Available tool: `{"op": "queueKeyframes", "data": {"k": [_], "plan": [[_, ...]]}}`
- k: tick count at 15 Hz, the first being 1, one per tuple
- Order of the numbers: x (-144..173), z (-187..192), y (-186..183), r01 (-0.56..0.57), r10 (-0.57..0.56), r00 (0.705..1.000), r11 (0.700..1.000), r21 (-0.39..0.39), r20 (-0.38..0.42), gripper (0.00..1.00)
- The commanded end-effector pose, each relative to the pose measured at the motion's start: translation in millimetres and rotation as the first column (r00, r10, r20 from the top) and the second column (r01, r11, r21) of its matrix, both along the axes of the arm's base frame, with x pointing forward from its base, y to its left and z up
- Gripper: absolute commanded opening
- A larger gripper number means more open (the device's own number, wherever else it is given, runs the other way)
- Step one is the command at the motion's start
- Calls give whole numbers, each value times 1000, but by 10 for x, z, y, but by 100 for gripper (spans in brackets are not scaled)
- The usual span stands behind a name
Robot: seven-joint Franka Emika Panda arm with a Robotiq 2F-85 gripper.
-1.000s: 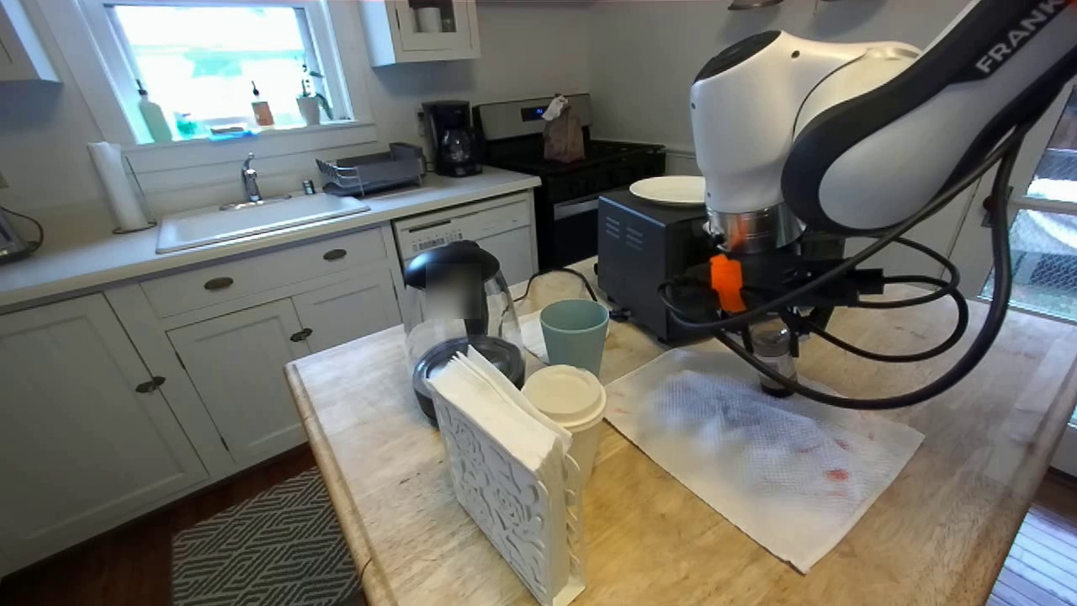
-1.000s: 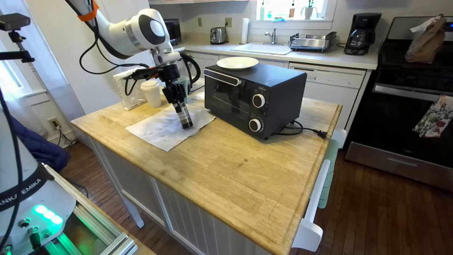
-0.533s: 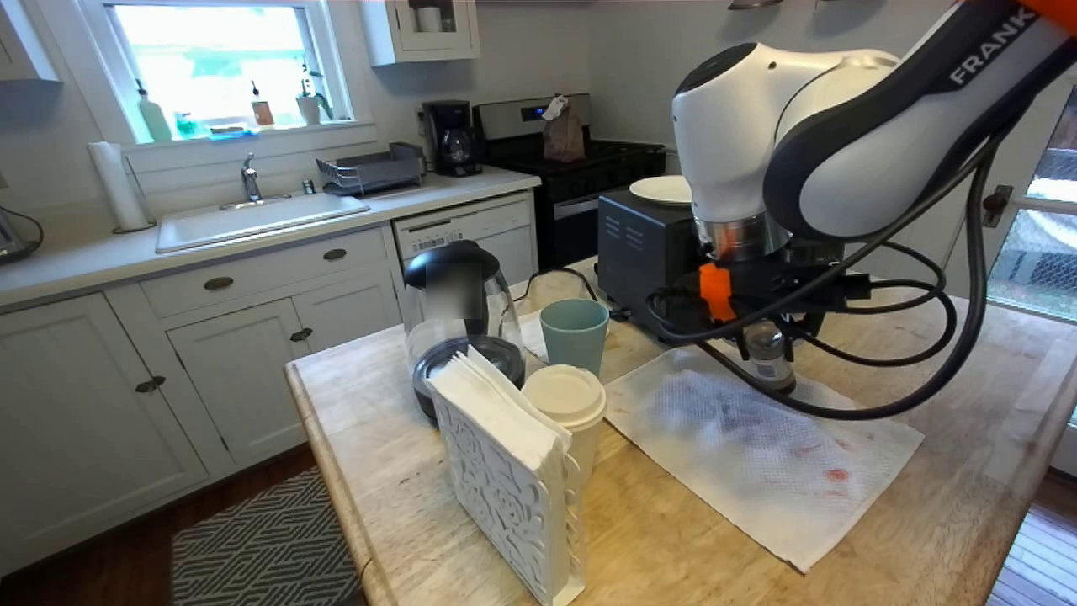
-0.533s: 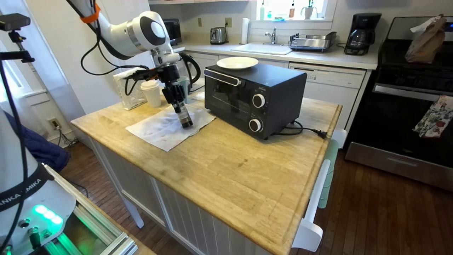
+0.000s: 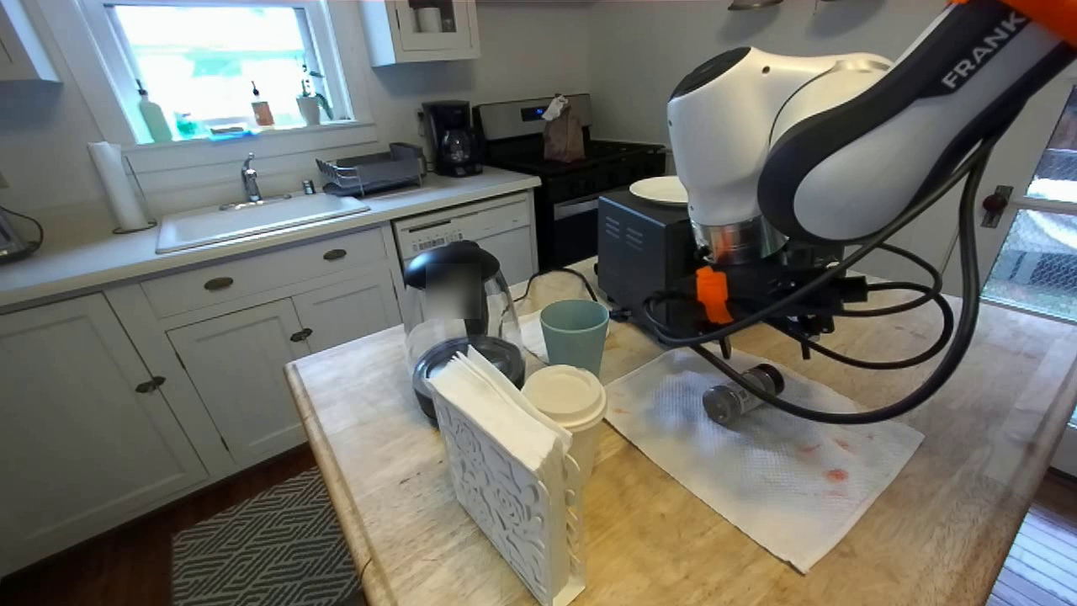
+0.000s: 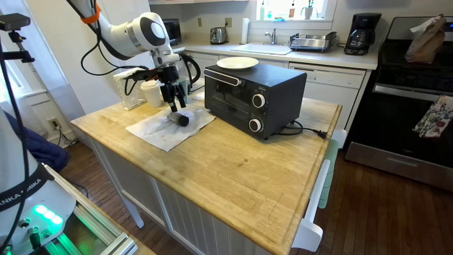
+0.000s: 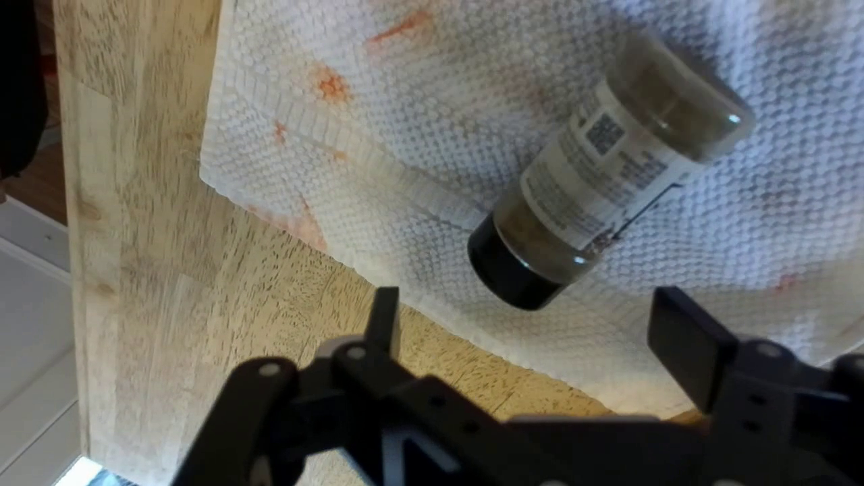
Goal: Put the spice shaker on the white towel, remove it and put it upright on the countertop
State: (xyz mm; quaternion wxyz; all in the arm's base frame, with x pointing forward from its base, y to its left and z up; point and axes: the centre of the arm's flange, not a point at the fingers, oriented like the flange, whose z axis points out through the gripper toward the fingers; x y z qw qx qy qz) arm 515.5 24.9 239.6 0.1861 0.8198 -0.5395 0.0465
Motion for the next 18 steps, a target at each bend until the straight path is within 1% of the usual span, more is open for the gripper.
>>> {"op": "queueKeyframes", "data": {"k": [1,3,6,7,9,11,15,18], "plan": [[35,1,-31,-11,12,999,999,53,-30,100],[-11,8,-170,-21,26,999,993,116,-40,100],[-54,5,-428,-37,54,997,967,251,-59,100],[-58,-7,-510,-48,70,996,954,297,-62,100],[-42,-32,-663,-62,81,996,929,365,-39,100],[-18,-42,-745,-58,74,997,900,433,-19,100],[-21,-101,-849,-5,24,999,848,530,-29,100],[-73,-161,-952,86,-54,996,820,565,-74,100]]}}
